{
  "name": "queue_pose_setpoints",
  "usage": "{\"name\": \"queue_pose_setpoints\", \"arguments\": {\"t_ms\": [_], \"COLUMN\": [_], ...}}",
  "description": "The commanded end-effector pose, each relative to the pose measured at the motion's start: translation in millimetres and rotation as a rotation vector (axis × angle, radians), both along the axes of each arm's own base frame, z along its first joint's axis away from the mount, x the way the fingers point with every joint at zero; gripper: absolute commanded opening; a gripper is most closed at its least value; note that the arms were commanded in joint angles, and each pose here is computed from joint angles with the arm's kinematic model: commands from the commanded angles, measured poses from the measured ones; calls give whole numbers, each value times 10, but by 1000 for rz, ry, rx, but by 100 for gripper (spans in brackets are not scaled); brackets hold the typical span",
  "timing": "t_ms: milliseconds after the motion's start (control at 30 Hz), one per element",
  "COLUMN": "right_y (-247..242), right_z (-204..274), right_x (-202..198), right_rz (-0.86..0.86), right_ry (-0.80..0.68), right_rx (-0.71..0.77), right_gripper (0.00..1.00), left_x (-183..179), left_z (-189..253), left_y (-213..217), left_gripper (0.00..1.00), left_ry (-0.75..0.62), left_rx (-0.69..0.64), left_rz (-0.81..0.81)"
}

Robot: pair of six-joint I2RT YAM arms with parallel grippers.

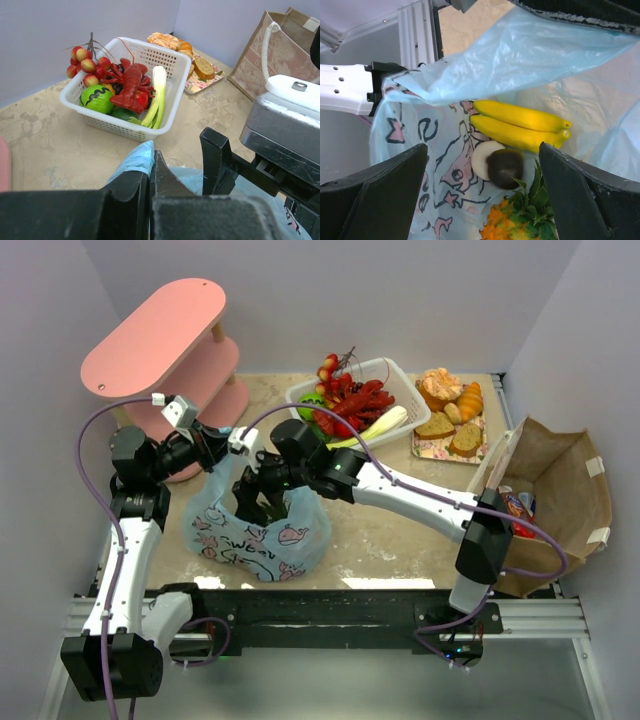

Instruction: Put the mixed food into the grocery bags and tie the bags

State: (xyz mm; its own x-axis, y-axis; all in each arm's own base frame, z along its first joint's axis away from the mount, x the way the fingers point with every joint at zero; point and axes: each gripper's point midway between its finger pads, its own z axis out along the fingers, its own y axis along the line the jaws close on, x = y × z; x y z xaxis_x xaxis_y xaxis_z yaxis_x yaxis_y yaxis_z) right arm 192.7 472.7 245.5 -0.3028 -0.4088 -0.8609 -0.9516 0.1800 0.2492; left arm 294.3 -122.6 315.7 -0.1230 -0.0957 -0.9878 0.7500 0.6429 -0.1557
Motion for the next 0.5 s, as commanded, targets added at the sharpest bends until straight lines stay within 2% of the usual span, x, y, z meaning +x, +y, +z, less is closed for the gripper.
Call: {"name": "queue_pose_setpoints", "arguments": {"t_ms": [0,100,133,200,233,367,467], "right_y": [-128,-490,-744,-1195,-1556,-2678,-3549], "right_z": [412,571,607,683,704,481,67], "right_x": [149,500,783,1044,1365,1859,2279], "right_rz": [-95,-289,-386,-531,-656,-985,-1230], "right_ry": [-106,-182,-183,-155,-167,-220,-143], "right_rx": [60,28,22,49,56,-24,-134], "right_gripper": [95,94,94,91,91,83,75], "left_x": [-22,-14,-15,-19,-24,-25,-14], "left_z": [122,112,118,122,120,124,110], "left_y": [8,11,11,13,8,10,14], "left_gripper": [0,0,0,0,0,0,0], "left_ry": [-55,-52,-52,-53,-53,-55,-51], "left_rx": [0,0,-1,-2,-2,-1,-1], "left_rz": [-4,0,0,0,-2,0,3]}}
